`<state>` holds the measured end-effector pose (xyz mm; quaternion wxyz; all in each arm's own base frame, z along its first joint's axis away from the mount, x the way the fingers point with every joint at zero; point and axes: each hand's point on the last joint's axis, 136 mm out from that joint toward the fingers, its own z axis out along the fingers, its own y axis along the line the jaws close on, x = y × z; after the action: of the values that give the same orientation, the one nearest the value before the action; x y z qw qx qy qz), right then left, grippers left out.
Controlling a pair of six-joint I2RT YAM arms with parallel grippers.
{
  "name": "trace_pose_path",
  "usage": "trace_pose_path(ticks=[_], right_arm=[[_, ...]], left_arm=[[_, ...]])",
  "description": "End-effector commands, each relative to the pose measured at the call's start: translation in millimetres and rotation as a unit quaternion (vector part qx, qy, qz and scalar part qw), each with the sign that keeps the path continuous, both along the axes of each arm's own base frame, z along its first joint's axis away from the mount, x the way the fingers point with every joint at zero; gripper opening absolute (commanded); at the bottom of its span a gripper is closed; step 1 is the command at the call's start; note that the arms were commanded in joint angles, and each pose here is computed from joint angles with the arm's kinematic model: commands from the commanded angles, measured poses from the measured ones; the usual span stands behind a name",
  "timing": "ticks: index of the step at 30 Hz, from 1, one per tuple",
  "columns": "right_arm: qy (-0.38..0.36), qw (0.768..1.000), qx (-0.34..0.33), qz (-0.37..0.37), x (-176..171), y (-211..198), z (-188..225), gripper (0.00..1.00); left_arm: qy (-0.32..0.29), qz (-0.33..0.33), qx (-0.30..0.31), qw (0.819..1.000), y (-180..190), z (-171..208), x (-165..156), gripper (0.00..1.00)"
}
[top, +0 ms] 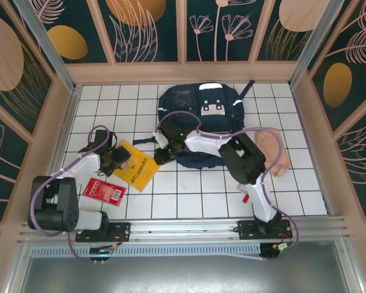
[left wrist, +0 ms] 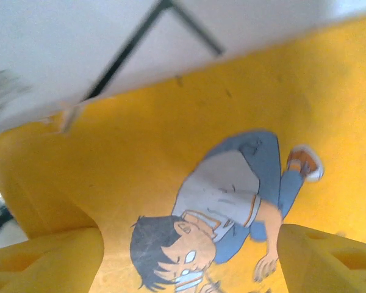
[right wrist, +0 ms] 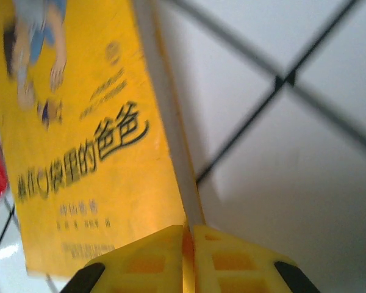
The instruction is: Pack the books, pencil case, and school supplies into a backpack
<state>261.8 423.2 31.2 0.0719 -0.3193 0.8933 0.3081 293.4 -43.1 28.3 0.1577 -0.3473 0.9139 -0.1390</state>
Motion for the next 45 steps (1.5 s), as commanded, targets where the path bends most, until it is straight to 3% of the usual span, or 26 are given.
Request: trace_pose_path(ticks=[1, 4, 8, 13, 16, 25, 29, 35, 38, 45], right_arm=[[0.081, 0.996, -0.040, 0.022, -60.4, -27.1, -11.1, 0.12], [0.088, 0.995, -0.038, 0.027, -77.5, -27.5, -4.8, 0.17], [0.056, 0.998, -0.031, -0.005, -58.5, -19.5, 14.7, 0.29], [0.017, 0.999, -0.018, -0.045, -19.0, 4.4, 28.9, 0.33], [-0.018, 0.996, -0.035, -0.075, 8.3, 11.7, 23.2, 0.35], [-0.035, 0.992, -0.082, -0.094, 30.6, 16.5, -14.8, 0.41], [-0.010, 0.991, -0.096, -0.089, 21.4, 12.2, -36.9, 0.25], [0.041, 0.993, -0.069, -0.084, 6.5, 13.9, -46.3, 0.05], [0.053, 0.994, -0.054, -0.081, 6.2, 15.8, -42.8, 0.01], [0.083, 0.994, -0.013, -0.074, 5.4, 19.8, -34.2, 0.00]], left_arm=[[0.021, -0.059, -0.060, 0.996, -28.5, -24.1, -3.5, 0.78], [0.010, -0.061, -0.041, 0.997, -23.9, -13.6, 8.8, 0.80], [-0.006, -0.062, -0.010, 0.998, -14.6, 10.8, 14.7, 0.84], [0.069, -0.039, 0.092, 0.993, 23.6, 4.4, -18.8, 0.85], [0.083, -0.029, 0.108, 0.990, 31.2, -5.2, -32.2, 0.85], [0.021, -0.095, -0.034, 0.995, -24.9, -18.4, 4.5, 0.82], [0.018, -0.156, -0.079, 0.984, -45.8, -23.7, 5.2, 0.79], [-0.057, -0.230, -0.166, 0.957, -81.4, 6.8, 12.3, 0.73], [-0.092, -0.244, -0.174, 0.950, -86.3, 27.0, 19.2, 0.70], [-0.117, -0.248, -0.183, 0.944, -90.4, 46.0, 24.8, 0.53]])
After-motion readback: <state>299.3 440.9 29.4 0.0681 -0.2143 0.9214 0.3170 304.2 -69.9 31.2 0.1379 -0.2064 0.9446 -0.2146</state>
